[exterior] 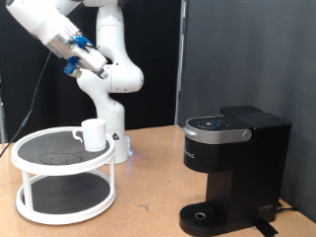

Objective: Make a cup of coffee with the keurig machine

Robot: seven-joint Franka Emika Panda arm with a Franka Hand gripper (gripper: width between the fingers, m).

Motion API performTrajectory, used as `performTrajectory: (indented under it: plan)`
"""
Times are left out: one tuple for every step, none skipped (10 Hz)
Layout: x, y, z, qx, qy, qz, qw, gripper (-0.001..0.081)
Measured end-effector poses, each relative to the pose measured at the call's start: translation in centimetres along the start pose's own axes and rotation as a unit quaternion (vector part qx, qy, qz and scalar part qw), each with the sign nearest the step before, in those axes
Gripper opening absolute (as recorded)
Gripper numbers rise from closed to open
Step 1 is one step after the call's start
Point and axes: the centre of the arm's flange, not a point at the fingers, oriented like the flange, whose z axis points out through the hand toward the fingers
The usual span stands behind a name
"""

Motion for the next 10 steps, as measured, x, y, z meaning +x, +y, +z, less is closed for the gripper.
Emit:
performTrajectory:
  plan:
    - [1.1, 0.1, -0.9, 0.007, -0.008, 0.01, 0.9999, 0.0]
    - [2.3, 0.3, -1.7, 0.01, -0.009, 0.021, 0.9997, 0.0]
    - [3.4, 0.4, -2.5, 0.015, -0.016, 0.032, 0.9993, 0.0]
    - [4.5, 0.6, -3.1, 0.017, -0.019, 0.042, 0.9988, 0.0]
    - [5.3, 0.7, -3.4, 0.017, -0.013, 0.048, 0.9986, 0.0]
    - [5.9, 0.8, -3.5, 0.017, -0.002, 0.052, 0.9985, 0.0]
    - [6.2, 0.8, -3.4, 0.016, 0.007, 0.054, 0.9984, 0.0]
    - [6.5, 0.8, -3.3, 0.016, 0.012, 0.053, 0.9984, 0.0]
    - [6.8, 0.7, -3.1, 0.016, 0.015, 0.051, 0.9984, 0.0]
    - [7.2, 0.6, -2.7, 0.018, 0.019, 0.051, 0.9984, 0.0]
